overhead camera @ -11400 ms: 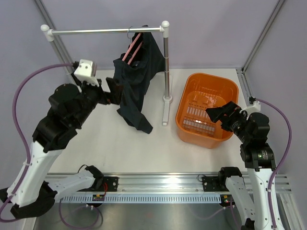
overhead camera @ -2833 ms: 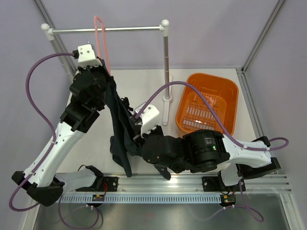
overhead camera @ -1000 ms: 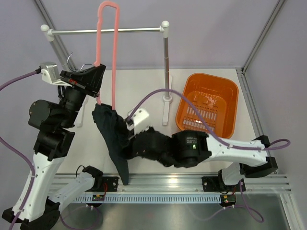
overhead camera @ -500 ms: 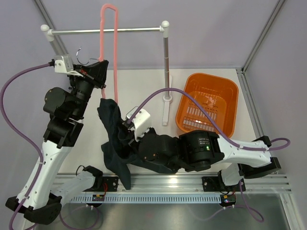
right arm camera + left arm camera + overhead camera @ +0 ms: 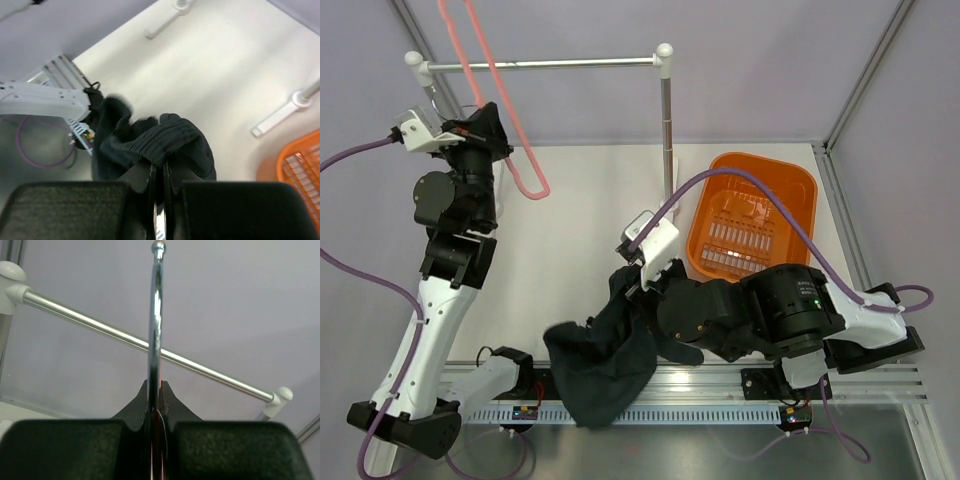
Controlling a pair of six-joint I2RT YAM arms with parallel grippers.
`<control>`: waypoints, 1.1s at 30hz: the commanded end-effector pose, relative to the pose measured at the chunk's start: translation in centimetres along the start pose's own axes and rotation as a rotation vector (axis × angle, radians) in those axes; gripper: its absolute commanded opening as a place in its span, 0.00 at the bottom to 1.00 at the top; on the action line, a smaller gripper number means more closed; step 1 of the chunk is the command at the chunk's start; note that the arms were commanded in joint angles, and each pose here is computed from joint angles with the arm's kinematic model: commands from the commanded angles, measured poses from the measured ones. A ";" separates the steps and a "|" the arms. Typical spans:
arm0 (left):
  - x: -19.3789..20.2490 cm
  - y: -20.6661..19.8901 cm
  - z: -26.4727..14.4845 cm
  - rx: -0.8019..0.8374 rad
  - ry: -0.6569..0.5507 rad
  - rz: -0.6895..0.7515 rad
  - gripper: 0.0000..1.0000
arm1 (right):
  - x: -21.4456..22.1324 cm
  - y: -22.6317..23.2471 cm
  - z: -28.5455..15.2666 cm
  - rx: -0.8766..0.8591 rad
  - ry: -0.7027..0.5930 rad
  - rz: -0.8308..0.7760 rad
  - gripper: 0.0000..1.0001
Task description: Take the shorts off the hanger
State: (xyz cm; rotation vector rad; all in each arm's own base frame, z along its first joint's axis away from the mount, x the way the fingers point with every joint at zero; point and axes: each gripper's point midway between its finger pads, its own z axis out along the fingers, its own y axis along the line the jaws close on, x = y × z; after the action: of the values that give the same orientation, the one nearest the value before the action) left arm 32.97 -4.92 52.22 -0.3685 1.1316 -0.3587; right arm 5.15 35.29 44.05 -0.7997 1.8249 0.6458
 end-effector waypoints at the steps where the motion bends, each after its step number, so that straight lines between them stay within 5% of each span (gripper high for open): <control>1: -6.2 -3.1 -0.3 0.110 -0.151 -0.155 0.00 | -1.4 -3.5 -1.2 0.140 -0.067 0.022 0.00; 5: -4.9 -4.4 -0.2 0.163 -0.044 -0.135 0.00 | -6.2 -7.5 -3.9 0.230 -0.212 0.077 0.00; 16: 1.7 -4.3 -4.7 0.276 0.275 0.010 0.00 | -19.6 -25.7 -10.9 0.848 -0.613 0.085 0.00; 25: 5.5 -3.0 -7.9 0.309 0.399 0.042 0.00 | -21.2 -35.5 -18.7 1.212 -0.803 0.188 0.00; 33: 6.8 -2.1 -9.1 0.314 0.433 0.064 0.00 | -18.2 -38.0 -12.1 1.161 -0.659 0.188 0.00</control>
State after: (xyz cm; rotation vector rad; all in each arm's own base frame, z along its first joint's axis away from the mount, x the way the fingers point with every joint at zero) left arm 27.92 -10.68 42.96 -0.0188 1.5362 -0.5546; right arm 30.02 4.01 64.81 0.3990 1.2653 -0.1759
